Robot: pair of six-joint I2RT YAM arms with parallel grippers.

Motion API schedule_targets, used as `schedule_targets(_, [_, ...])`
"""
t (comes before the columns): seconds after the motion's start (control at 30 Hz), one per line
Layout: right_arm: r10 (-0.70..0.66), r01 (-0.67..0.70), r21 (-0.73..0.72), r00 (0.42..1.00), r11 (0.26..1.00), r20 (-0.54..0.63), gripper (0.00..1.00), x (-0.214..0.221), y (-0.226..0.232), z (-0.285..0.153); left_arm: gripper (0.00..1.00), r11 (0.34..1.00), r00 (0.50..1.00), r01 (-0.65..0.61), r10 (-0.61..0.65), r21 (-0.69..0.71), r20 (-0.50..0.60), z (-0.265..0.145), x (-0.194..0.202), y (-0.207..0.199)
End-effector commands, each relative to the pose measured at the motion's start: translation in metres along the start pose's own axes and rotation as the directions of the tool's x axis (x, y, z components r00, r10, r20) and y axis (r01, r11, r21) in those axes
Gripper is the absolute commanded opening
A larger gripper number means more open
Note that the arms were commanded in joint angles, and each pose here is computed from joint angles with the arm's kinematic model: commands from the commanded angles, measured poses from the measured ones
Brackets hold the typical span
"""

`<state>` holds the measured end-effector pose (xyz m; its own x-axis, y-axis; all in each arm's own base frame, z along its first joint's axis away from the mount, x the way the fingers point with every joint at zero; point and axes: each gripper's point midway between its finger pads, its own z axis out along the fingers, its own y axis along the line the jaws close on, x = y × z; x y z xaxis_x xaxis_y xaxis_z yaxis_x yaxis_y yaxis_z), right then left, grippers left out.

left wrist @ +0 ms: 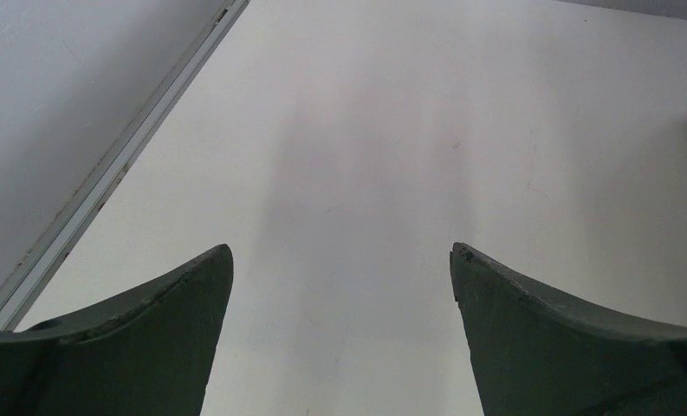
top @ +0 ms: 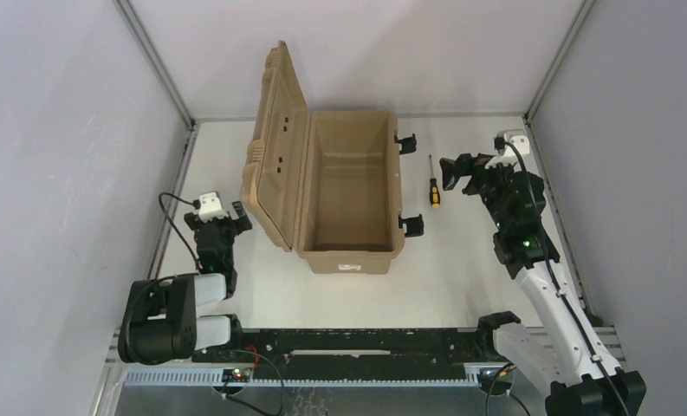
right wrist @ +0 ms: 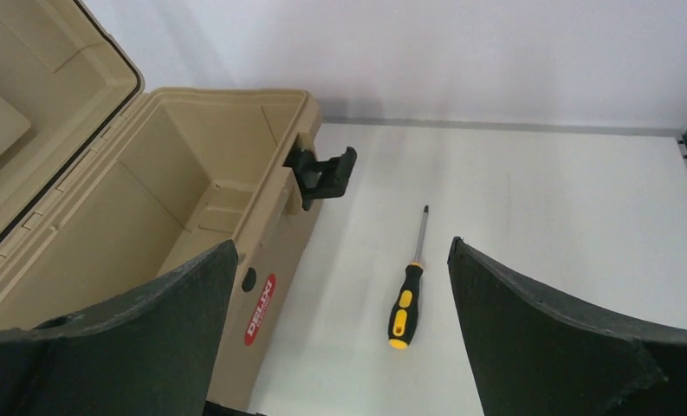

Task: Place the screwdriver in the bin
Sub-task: Pick up the screwdriver from the center of the board.

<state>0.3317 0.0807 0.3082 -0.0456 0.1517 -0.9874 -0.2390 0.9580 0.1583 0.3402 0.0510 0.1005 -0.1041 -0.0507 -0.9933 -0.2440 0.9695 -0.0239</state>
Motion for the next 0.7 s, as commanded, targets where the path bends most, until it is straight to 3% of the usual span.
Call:
schedule_targets(0.0, [-0.027, 0.028, -0.035, 0.999, 0.999, 0.031, 1.0, -0.034, 0.013, 0.001, 1.0, 1.0, 0.995, 0.004, -0.004, 0.002, 0.1, 0.009, -0.035, -0.002])
schedule_targets(0.37, [-0.011, 0.011, 0.016, 0.999, 1.0, -0.041, 1.0, -0.064, 0.011, 0.01, 1.0, 1.0, 0.995, 0.004, -0.004, 0.001, 0.1, 0.009, -0.035, -0.002])
schedule_targets(0.67, [0.03, -0.011, 0.113, 0.985, 0.994, -0.17, 1.0, -0.081, 0.001, 0.039, 1.0, 1.0, 0.995, 0.003, -0.004, 0.003, 0.1, 0.009, -0.035, -0.003])
